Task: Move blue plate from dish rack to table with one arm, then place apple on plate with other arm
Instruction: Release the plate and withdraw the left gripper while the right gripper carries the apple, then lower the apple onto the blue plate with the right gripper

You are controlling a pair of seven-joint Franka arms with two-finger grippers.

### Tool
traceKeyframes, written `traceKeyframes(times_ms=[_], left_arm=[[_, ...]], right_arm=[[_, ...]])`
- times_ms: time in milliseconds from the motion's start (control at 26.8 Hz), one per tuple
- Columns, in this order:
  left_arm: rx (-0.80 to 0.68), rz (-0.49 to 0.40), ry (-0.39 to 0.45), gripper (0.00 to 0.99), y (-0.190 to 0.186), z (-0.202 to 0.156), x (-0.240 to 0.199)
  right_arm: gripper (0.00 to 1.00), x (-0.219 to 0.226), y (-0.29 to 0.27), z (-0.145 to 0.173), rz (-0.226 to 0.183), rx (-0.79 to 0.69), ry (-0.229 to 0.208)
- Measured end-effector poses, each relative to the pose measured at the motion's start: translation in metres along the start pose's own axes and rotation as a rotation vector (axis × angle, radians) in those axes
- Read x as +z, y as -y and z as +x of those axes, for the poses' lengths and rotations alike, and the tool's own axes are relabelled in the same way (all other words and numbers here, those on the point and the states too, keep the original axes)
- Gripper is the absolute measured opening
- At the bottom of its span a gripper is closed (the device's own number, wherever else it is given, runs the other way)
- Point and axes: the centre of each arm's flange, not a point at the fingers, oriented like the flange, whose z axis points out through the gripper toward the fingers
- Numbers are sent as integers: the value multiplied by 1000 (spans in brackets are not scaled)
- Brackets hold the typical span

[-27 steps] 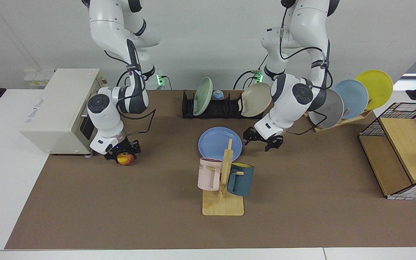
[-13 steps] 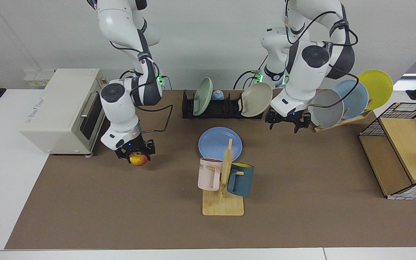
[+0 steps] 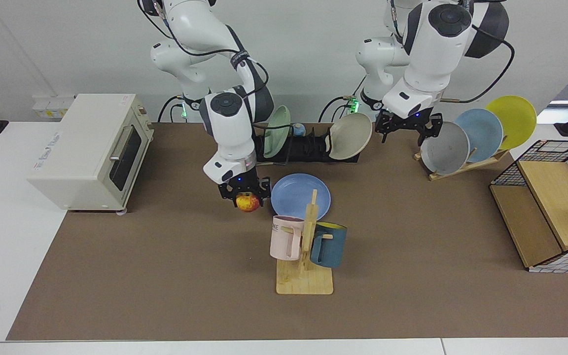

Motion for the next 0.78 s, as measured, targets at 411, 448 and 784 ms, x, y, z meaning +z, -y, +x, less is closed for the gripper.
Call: traceKeyframes(times_ms=[411,448,784], left_arm=[[-12,-45,-26,987,26,-19,-29],[-14,-47,-26,987,28,-19,-29],[-26,-67,-28,991,33,-19,-30]], right_arm=[[780,22,94,-65,34,46,68],[780,26,97,-68,33,51,74],[780,52,117,-90,67,92,153]])
